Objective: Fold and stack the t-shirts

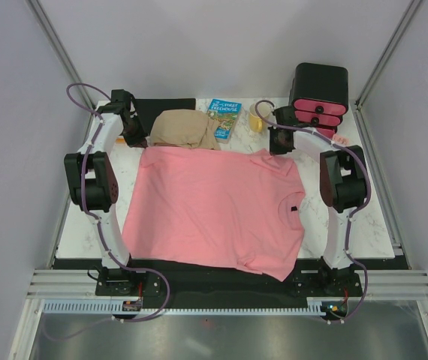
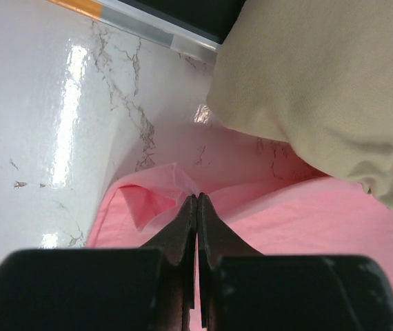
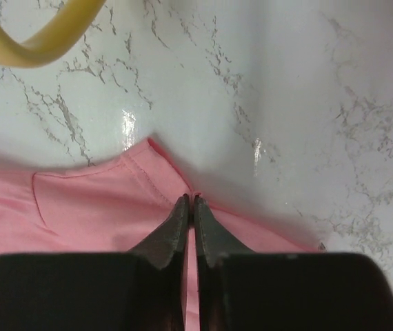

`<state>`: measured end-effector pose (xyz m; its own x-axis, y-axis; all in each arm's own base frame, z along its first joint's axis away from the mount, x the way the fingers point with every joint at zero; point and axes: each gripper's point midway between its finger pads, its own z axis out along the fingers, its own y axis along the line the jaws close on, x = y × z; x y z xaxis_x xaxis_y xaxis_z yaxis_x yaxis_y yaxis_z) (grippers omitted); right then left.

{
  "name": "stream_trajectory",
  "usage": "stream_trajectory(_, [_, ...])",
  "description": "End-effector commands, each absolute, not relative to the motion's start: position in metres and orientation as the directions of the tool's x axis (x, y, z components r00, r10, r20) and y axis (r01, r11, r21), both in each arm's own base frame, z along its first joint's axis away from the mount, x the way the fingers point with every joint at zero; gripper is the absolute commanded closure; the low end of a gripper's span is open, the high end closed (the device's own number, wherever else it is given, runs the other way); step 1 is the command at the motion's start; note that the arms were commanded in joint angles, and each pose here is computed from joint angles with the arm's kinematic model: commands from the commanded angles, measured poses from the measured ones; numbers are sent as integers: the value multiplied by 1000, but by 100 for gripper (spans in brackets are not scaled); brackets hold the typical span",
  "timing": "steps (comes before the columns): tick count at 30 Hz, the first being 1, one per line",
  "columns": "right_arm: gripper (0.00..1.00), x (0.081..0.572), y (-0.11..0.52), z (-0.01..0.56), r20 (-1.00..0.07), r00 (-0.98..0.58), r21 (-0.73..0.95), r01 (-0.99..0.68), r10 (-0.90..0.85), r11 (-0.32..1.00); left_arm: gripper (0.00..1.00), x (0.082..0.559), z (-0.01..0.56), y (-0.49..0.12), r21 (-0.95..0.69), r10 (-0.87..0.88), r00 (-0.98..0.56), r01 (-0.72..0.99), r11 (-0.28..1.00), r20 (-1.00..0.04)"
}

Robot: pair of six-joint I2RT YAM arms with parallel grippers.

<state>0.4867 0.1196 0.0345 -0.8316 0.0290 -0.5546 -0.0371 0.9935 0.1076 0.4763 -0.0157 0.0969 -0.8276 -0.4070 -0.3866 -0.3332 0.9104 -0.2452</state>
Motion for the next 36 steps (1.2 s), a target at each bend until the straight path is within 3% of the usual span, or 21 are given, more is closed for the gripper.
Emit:
stream_trajectory(1, [76,506,118,84,-658,-753,91,-43,27,995,98,486,109,-16,-259,-375,-826,-287,922,-421])
stream_trajectory(2, [62,506,114,85,-660,-751,74,-31,26,997,98,486,109,-16,-260,-375,-825,-286,922,-422])
stream_trajectory(5, [49,505,102,89,-674,-738,26,4,20,1000,98,486,109,-17,-261,-374,-827,-285,922,-420])
stream_trajectory(7, [45,502,93,93,-682,-731,1,32,24,999,98,485,108,-17,-260,-373,-828,-284,923,-419])
stream_trajectory(16, [45,472,60,84,-654,-749,-38,170,104,985,98,486,107,-18,-264,-371,-830,-281,923,-415])
stream_trajectory(36, [44,465,57,44,-574,-802,11,192,164,981,98,485,106,-19,-266,-370,-833,-278,923,-412])
